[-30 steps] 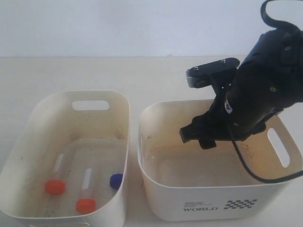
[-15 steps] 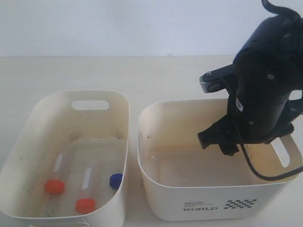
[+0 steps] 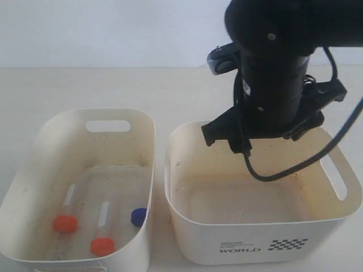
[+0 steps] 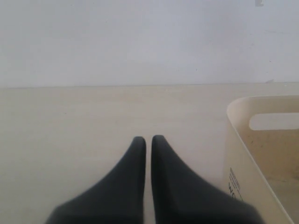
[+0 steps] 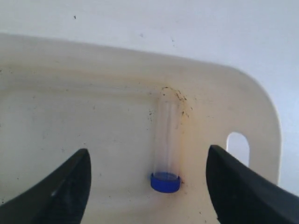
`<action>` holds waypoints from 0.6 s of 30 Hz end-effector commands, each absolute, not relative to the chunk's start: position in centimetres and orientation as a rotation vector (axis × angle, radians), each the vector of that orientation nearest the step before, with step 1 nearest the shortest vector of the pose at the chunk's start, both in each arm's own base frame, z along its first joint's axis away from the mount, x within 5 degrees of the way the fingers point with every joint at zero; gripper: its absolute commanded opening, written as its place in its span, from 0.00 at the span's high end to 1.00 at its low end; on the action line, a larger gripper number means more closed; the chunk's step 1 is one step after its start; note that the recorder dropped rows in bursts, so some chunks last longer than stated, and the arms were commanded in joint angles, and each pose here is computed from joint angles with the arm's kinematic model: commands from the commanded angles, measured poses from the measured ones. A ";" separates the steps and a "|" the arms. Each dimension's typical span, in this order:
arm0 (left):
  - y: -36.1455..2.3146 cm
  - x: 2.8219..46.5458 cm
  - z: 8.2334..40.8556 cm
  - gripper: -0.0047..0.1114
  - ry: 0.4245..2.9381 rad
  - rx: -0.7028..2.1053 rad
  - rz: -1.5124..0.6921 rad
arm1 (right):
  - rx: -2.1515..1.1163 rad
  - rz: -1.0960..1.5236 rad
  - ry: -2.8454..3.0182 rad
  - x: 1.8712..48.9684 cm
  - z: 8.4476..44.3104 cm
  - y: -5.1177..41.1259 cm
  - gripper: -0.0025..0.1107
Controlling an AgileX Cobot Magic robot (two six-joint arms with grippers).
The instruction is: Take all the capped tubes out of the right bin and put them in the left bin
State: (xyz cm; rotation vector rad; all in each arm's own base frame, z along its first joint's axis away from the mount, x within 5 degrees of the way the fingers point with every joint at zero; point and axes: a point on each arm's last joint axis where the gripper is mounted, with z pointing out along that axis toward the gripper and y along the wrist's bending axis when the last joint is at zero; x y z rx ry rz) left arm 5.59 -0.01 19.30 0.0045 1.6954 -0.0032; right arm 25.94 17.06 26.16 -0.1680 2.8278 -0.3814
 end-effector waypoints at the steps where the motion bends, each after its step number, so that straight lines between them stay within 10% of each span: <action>1: 0.0 5.6 19.5 0.92 1.686 -0.008 -0.016 | -0.254 -0.452 2.848 26.0 24.3 18.8 0.39; 18: 0.0 5.6 19.5 0.92 1.686 -0.008 -0.016 | -0.295 -0.722 2.860 25.6 19.8 17.4 0.39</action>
